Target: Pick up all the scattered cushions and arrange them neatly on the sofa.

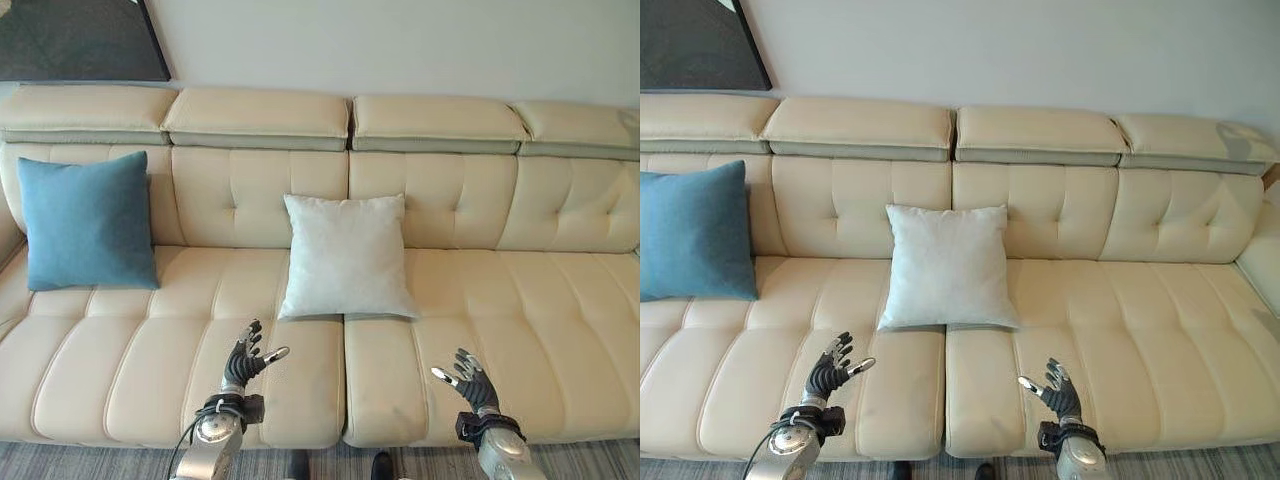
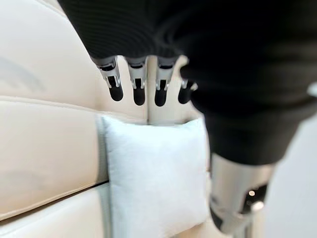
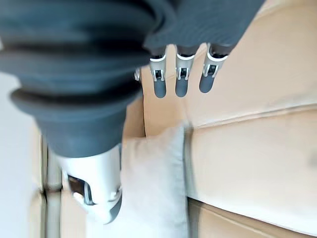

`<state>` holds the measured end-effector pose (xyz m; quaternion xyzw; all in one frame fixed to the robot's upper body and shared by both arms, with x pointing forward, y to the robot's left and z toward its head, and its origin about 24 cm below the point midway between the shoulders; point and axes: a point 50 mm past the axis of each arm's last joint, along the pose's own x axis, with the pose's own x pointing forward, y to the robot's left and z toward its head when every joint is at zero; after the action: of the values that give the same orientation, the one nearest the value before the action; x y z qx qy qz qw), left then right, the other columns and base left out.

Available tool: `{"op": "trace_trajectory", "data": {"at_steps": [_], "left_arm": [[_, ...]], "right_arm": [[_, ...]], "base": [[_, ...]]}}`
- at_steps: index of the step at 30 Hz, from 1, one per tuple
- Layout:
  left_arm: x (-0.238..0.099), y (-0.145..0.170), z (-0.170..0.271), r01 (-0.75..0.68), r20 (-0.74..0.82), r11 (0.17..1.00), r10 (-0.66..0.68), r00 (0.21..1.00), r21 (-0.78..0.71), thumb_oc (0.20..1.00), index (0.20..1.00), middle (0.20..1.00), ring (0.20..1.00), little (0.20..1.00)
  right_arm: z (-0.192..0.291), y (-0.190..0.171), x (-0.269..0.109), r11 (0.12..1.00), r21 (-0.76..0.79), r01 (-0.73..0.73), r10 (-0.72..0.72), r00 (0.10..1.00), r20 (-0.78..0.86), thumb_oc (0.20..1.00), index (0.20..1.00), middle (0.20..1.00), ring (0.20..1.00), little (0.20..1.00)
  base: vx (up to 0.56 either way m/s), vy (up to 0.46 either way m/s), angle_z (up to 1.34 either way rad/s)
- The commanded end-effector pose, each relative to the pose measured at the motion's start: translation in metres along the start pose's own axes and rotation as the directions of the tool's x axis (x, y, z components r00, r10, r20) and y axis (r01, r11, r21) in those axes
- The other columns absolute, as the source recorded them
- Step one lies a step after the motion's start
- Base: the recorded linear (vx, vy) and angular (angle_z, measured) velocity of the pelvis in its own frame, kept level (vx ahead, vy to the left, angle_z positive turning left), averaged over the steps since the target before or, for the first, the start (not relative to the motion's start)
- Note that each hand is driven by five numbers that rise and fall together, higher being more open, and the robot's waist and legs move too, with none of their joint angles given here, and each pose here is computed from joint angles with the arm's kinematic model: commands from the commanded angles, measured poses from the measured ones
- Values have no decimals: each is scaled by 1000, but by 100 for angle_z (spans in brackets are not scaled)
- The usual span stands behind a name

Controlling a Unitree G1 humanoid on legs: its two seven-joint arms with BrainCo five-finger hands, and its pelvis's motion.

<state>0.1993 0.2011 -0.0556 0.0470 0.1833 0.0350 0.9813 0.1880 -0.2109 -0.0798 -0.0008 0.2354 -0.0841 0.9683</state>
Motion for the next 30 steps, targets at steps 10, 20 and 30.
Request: {"op": "trace_trajectory", "data": {"at_steps": [10, 20, 30], "left_arm": [[-1, 23, -1, -45, 12, 996, 44, 999, 76, 1000, 1000, 1000, 1000, 1000], [8, 10, 17, -10, 81, 999, 7, 997, 38, 1000, 1000, 1000, 1000, 1000], [-2, 6, 5, 19, 43, 1000, -19, 999, -2, 1000, 1000, 1000, 1000, 1000]], "right_arm": [[23, 15, 6, 995, -56, -77, 82, 992, 97, 1000, 1000, 1000, 1000, 1000], [43, 3, 7, 992, -107, -67, 85, 980, 177, 1000, 1000, 1000, 1000, 1000], [29, -1, 0, 989, -112, -94, 107, 987, 119, 1000, 1000, 1000, 1000, 1000]], "base": [[-104, -87, -10], [-306, -252, 12], [-57, 13, -7]]}}
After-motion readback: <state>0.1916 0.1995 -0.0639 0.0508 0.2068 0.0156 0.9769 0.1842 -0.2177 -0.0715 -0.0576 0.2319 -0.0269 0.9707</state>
